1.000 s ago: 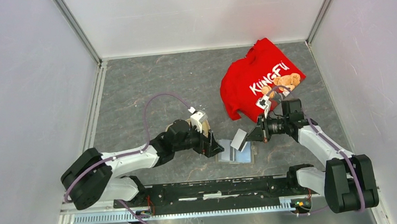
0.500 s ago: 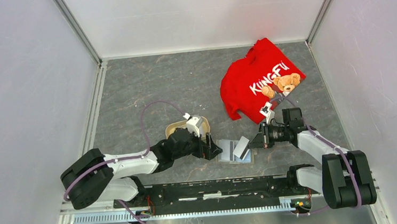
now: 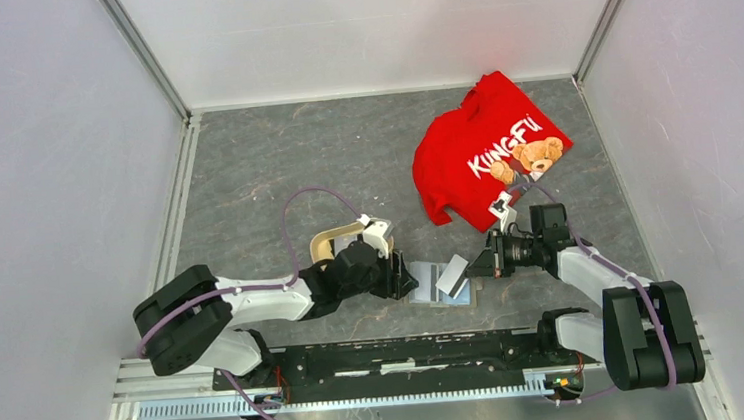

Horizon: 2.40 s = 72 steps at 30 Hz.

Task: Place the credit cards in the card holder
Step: Insert the credit card into the card holder.

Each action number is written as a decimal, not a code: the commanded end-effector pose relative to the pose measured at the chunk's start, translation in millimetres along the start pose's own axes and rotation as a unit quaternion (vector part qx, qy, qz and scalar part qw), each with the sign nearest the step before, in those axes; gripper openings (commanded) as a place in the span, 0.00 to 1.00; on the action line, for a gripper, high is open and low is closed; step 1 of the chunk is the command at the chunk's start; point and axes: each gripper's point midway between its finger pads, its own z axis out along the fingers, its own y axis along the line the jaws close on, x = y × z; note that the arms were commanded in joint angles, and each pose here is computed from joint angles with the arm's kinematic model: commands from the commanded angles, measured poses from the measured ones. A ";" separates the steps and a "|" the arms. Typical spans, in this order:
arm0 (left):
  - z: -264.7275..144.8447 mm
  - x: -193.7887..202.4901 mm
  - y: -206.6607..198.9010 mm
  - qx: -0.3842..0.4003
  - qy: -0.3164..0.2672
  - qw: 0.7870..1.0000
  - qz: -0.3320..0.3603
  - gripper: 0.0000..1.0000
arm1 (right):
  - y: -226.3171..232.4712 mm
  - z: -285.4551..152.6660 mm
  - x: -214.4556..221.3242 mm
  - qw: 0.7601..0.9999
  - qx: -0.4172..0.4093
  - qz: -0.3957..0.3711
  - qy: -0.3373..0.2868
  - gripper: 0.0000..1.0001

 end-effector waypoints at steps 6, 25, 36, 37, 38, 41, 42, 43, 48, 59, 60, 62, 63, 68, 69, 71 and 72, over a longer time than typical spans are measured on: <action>0.7 -13.4 -0.8 -0.058 -0.039 0.997 0.036 0.53 | -3.9 -1.7 -2.9 1.000 0.009 -0.003 -0.015 0.00; 15.2 0.2 11.4 -0.110 -0.016 0.992 0.061 0.44 | -8.3 -0.2 2.7 1.000 0.015 0.012 -0.014 0.00; 17.7 11.4 26.1 -0.145 0.000 0.987 0.067 0.41 | -20.7 -5.4 0.0 0.998 0.061 0.007 -0.013 0.00; 18.0 11.7 27.3 -0.147 0.000 0.987 0.067 0.41 | -20.9 -5.9 -0.3 0.998 0.063 0.007 -0.012 0.00; 17.9 12.2 28.3 -0.150 0.001 0.986 0.067 0.41 | -21.0 -6.0 0.1 0.998 0.063 0.007 -0.011 0.00; 18.2 14.3 31.7 -0.156 0.004 0.985 0.067 0.40 | -19.0 -5.1 -0.6 0.998 0.057 0.011 -0.011 0.00; 18.3 15.5 32.1 -0.157 0.005 0.985 0.066 0.39 | -18.5 -4.7 -1.3 0.998 0.054 0.013 -0.010 0.00; 18.3 16.1 33.1 -0.158 0.006 0.985 0.066 0.39 | -18.1 -4.4 -1.3 0.998 0.052 0.016 -0.009 0.00; 18.3 18.8 32.9 -0.156 0.009 0.986 0.063 0.36 | -11.6 -2.4 -3.4 0.999 0.031 0.023 -0.006 0.00; 21.9 19.7 27.2 -0.140 0.011 0.988 0.061 0.35 | -6.4 5.6 -5.2 0.999 0.018 0.030 0.006 0.00; 21.8 19.6 27.4 -0.140 0.010 0.988 0.060 0.34 | -6.8 6.9 -3.8 0.999 0.018 0.034 0.011 0.00; 21.4 19.2 27.3 -0.140 0.009 0.988 0.058 0.34 | -6.8 9.1 -2.8 0.999 0.017 0.038 0.020 0.00; 20.9 19.7 27.4 -0.140 0.009 0.988 0.058 0.34 | -7.0 10.0 -2.4 0.999 0.017 0.038 0.024 0.00; 20.0 19.0 27.6 -0.139 0.005 0.989 0.055 0.34 | -4.4 14.4 4.8 0.998 0.014 0.036 0.042 0.00; 20.1 18.9 27.3 -0.138 0.005 0.989 0.056 0.34 | -4.5 14.5 5.4 0.998 0.014 0.037 0.043 0.00; 20.3 19.0 26.3 -0.135 0.004 0.989 0.056 0.34 | -3.9 15.6 8.0 0.998 0.012 0.042 0.049 0.00; 20.6 19.1 26.1 -0.134 0.004 0.989 0.055 0.34 | -3.7 16.3 9.2 0.998 0.011 0.045 0.052 0.00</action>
